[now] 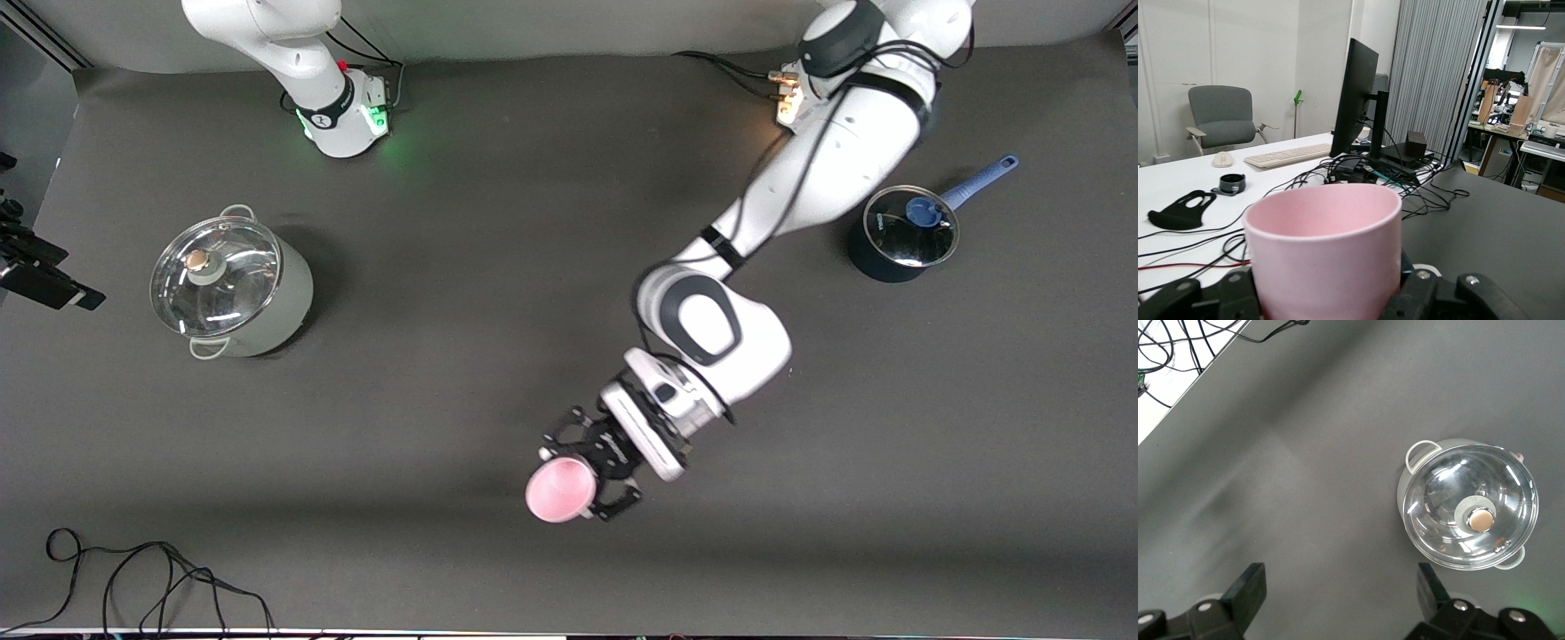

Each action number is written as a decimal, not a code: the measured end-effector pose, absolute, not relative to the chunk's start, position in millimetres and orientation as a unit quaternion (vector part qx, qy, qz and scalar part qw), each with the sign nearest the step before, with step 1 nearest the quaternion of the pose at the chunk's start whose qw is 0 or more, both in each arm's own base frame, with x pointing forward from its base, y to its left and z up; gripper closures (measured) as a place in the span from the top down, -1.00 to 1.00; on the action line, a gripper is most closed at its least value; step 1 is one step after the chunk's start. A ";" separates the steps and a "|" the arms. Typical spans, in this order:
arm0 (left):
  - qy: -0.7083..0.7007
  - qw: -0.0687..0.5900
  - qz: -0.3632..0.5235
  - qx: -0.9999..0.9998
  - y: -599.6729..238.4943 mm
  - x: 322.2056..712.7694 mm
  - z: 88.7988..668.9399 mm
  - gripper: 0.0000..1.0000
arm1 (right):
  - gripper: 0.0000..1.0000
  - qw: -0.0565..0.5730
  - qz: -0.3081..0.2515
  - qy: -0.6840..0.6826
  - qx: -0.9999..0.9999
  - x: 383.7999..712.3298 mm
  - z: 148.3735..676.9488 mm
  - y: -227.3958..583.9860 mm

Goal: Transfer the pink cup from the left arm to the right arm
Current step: 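Lift the pink cup with the left gripper and carry it toward the pot, then reach the right gripper toward the pink cup held by the left gripper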

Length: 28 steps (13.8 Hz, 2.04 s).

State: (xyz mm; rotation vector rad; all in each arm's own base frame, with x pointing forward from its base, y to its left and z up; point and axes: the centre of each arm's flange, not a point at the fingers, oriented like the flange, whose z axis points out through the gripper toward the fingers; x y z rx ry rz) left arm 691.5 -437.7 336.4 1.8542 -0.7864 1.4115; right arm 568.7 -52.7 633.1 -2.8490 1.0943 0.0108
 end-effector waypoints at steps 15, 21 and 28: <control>-0.354 0.242 0.590 0.684 -566.6 570.1 417.5 0.31 | 0.99 0.050 -0.009 0.335 -0.941 575.2 646.9 -1.0; -0.360 0.199 0.602 0.685 -589.3 538.7 415.7 0.31 | 0.99 0.047 0.004 0.357 -0.933 605.2 659.7 84.4; -0.347 0.179 0.614 0.686 -588.8 539.7 417.8 0.31 | 0.99 0.084 0.042 0.367 -0.925 601.5 653.9 181.3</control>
